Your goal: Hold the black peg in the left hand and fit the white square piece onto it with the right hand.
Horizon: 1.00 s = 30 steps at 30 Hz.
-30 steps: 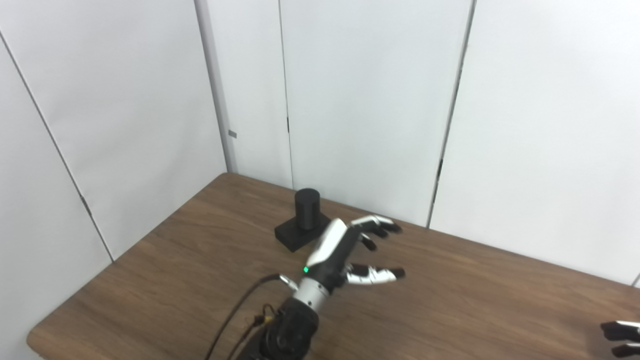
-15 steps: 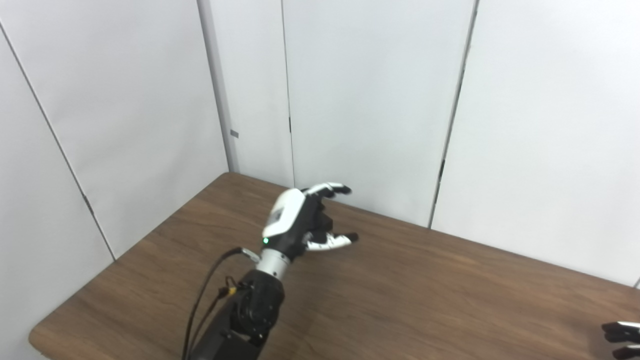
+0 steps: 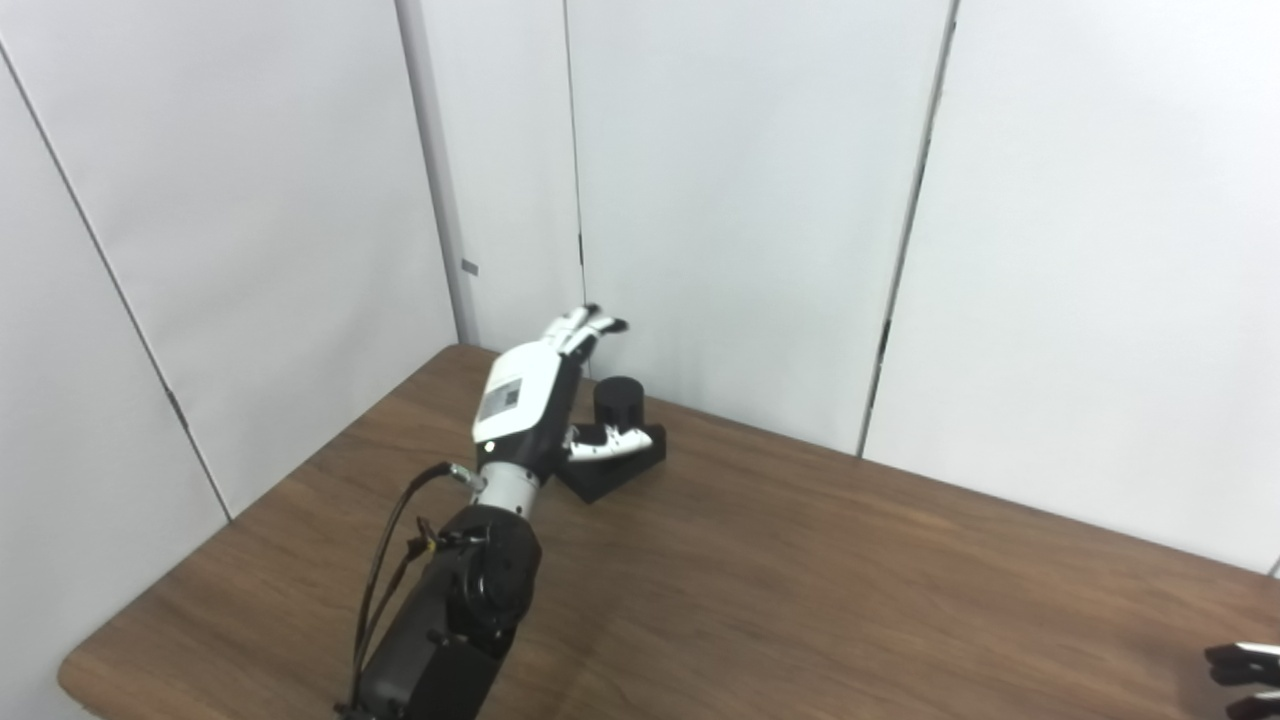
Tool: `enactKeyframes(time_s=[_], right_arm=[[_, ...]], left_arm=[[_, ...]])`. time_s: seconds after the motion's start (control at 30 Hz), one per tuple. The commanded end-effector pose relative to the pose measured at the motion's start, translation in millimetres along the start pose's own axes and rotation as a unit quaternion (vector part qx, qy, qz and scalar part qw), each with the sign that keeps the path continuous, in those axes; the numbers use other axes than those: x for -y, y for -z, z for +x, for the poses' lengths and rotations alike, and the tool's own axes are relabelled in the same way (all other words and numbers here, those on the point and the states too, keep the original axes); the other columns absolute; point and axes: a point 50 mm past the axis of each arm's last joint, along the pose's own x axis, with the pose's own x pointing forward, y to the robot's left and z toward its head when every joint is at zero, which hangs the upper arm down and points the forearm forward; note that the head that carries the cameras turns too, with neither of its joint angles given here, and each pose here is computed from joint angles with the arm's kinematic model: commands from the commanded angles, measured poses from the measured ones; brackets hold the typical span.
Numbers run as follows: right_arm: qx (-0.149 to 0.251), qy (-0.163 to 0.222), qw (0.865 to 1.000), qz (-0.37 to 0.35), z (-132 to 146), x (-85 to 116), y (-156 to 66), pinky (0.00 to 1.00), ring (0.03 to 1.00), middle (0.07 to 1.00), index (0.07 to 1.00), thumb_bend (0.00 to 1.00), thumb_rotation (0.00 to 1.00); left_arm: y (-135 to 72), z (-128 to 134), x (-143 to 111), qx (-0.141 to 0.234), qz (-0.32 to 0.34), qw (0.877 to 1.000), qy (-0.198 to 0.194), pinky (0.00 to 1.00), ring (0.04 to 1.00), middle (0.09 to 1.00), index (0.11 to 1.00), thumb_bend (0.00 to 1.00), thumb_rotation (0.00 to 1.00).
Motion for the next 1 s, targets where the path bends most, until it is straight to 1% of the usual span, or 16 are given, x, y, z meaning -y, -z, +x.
enactKeyframes(time_s=[0.0, 0.07, 0.2, 0.27, 0.3, 0.4, 0.47, 0.6, 0.63, 0.73, 0.83, 0.97], right_arm=[[0.047, 0.03, 0.998, 0.001, 14, 14, -16, 0.3, 0.516, 0.619, 0.619, 0.73, 0.14], [0.046, 0.031, 0.998, 0.004, 14, 14, -17, 0.3, 0.511, 0.616, 0.618, 0.71, 0.15], [0.045, 0.032, 0.998, 0.006, 14, 15, -17, 0.29, 0.512, 0.611, 0.613, 0.7, 0.16], [0.043, 0.031, 0.999, 0.007, 14, 16, -17, 0.29, 0.525, 0.619, 0.615, 0.7, 0.17], [0.043, 0.03, 0.999, 0.006, 14, 16, -17, 0.29, 0.522, 0.62, 0.616, 0.7, 0.17], [0.05, 0.032, 0.998, 0.004, 14, 15, -16, 0.3, 0.507, 0.614, 0.616, 0.7, 0.15], [0.05, 0.032, 0.998, 0.004, 14, 15, -17, 0.3, 0.503, 0.613, 0.615, 0.7, 0.16], [0.045, 0.032, 0.998, 0.008, 14, 15, -18, 0.29, 0.496, 0.606, 0.616, 0.69, 0.17], [0.045, 0.031, 0.998, 0.009, 13, 15, -18, 0.29, 0.5, 0.609, 0.616, 0.69, 0.17], [0.047, 0.032, 0.998, 0.011, 13, 15, -17, 0.3, 0.503, 0.613, 0.619, 0.69, 0.16], [0.047, 0.033, 0.998, 0.013, 13, 15, -18, 0.3, 0.504, 0.615, 0.622, 0.69, 0.16], [0.047, 0.033, 0.998, 0.012, 12, 15, -20, 0.3, 0.506, 0.612, 0.619, 0.69, 0.15]], left_arm=[[-14, 22, -26, 0.011, 0.024, 0.999, -0.037, 0.96, 1.0, 1.0, 0.896, 0.99, 0.36], [-13, 25, -26, -0.003, 0.04, 0.999, -0.037, 0.96, 1.0, 1.0, 0.903, 1.0, 0.39], [-9, 30, -24, -0.018, 0.078, 0.996, -0.037, 0.89, 1.0, 1.0, 0.886, 1.0, 0.45], [-5, 33, -23, -0.02, 0.096, 0.995, -0.035, 0.89, 1.0, 1.0, 0.875, 1.0, 0.46], [-3, 34, -23, -0.021, 0.106, 0.994, -0.032, 0.89, 1.0, 1.0, 0.874, 1.0, 0.49], [2, 41, -24, -0.036, 0.144, 0.989, -0.015, 0.89, 1.0, 1.0, 0.878, 1.0, 0.55], [4, 45, -25, -0.045, 0.161, 0.986, -0.005, 0.87, 1.0, 1.0, 0.876, 1.0, 0.61], [7, 52, -22, -0.06, 0.189, 0.98, 0.03, 0.85, 1.0, 1.0, 0.869, 1.0, 0.68], [8, 53, -21, -0.065, 0.193, 0.978, 0.039, 0.86, 1.0, 1.0, 0.873, 1.0, 0.71], [11, 56, -17, -0.076, 0.201, 0.975, 0.057, 0.86, 1.0, 1.0, 0.869, 1.0, 0.73], [14, 59, -12, -0.084, 0.203, 0.973, 0.068, 0.87, 1.0, 1.0, 0.854, 1.0, 0.72], [18, 62, -5, -0.09, 0.207, 0.971, 0.078, 0.89, 1.0, 1.0, 0.856, 1.0, 0.72]])
